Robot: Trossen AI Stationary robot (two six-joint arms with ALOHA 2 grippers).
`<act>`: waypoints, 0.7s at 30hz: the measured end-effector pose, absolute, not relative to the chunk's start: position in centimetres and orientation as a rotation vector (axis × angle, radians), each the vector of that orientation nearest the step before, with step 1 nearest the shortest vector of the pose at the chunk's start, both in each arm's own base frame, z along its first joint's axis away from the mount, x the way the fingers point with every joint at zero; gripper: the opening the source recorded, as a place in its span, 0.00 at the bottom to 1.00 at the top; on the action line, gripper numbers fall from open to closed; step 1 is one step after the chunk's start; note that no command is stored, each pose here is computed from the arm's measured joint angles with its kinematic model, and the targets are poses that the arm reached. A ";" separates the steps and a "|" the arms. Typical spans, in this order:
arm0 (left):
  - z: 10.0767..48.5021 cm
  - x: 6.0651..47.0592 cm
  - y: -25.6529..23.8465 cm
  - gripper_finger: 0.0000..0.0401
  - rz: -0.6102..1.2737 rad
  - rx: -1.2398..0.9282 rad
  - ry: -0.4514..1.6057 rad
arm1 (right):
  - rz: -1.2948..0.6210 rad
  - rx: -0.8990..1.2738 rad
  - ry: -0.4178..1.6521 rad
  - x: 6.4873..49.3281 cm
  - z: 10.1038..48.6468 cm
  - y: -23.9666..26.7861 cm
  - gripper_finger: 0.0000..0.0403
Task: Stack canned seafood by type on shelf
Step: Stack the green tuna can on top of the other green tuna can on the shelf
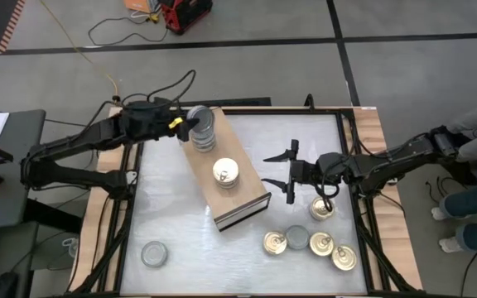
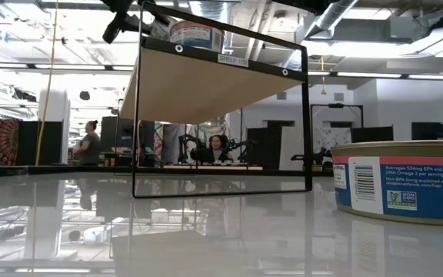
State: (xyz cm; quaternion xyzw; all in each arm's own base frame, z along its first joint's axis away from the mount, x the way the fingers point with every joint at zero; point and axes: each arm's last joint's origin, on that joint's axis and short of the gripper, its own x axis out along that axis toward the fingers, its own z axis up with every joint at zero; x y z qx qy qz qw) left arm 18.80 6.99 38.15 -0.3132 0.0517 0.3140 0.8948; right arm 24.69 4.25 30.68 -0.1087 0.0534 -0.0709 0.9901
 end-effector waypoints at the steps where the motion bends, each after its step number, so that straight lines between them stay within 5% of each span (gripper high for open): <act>1: 38.1 18.9 7.1 0.36 0.655 -0.658 0.106 | -0.139 -0.218 0.106 24.7 30.7 4.3 0.72; 21: 36.7 20.2 7.7 0.36 0.646 -0.732 0.194 | -0.126 -0.229 0.086 24.6 30.9 4.7 0.72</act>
